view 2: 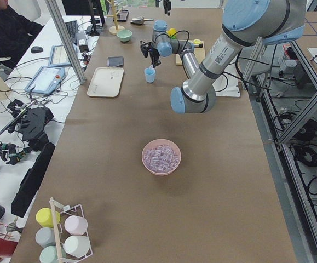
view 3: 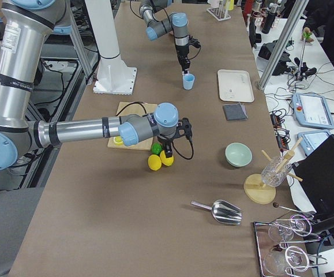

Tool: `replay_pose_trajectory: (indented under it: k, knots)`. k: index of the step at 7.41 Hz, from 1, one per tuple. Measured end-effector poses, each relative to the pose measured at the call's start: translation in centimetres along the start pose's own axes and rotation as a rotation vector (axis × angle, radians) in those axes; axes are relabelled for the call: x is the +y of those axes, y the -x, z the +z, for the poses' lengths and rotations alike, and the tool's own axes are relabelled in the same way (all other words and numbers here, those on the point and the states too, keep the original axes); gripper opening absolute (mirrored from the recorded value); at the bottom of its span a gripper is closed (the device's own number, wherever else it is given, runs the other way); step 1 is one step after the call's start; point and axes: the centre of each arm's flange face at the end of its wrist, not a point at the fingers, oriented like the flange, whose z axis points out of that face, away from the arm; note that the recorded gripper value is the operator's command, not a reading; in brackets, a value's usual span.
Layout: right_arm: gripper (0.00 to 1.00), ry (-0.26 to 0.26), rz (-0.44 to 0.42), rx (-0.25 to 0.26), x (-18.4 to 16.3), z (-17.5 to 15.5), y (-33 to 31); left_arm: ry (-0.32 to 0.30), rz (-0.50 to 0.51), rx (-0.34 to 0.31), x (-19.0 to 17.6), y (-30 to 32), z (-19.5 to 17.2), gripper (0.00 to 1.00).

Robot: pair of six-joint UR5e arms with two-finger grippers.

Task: Put ice and strawberries in cup
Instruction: 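Carry the ice with the left gripper over the blue cup and release, then withdraw the left gripper from the cup while the right gripper lowers to the strawberry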

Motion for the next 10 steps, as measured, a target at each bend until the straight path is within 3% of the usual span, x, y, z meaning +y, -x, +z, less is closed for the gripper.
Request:
replay_pose_trajectory:
  k: [2, 7, 10]
  knots:
    - [1.0, 0.001, 0.005, 0.001, 0.1, 0.0, -0.3, 0.0, 0.025, 0.01, -0.2, 0.0, 0.6, 0.69]
    - [1.0, -0.009, 0.022, 0.011, 0.2, -0.3, -0.9, -0.004, 0.086, 0.03, -3.2, -0.1, -1.6, 0.73]
    - [1.0, -0.044, 0.058, 0.054, -3.4, -0.3, 1.4, 0.006, 0.161, 0.021, -7.1, 7.6, -6.4, 0.76]
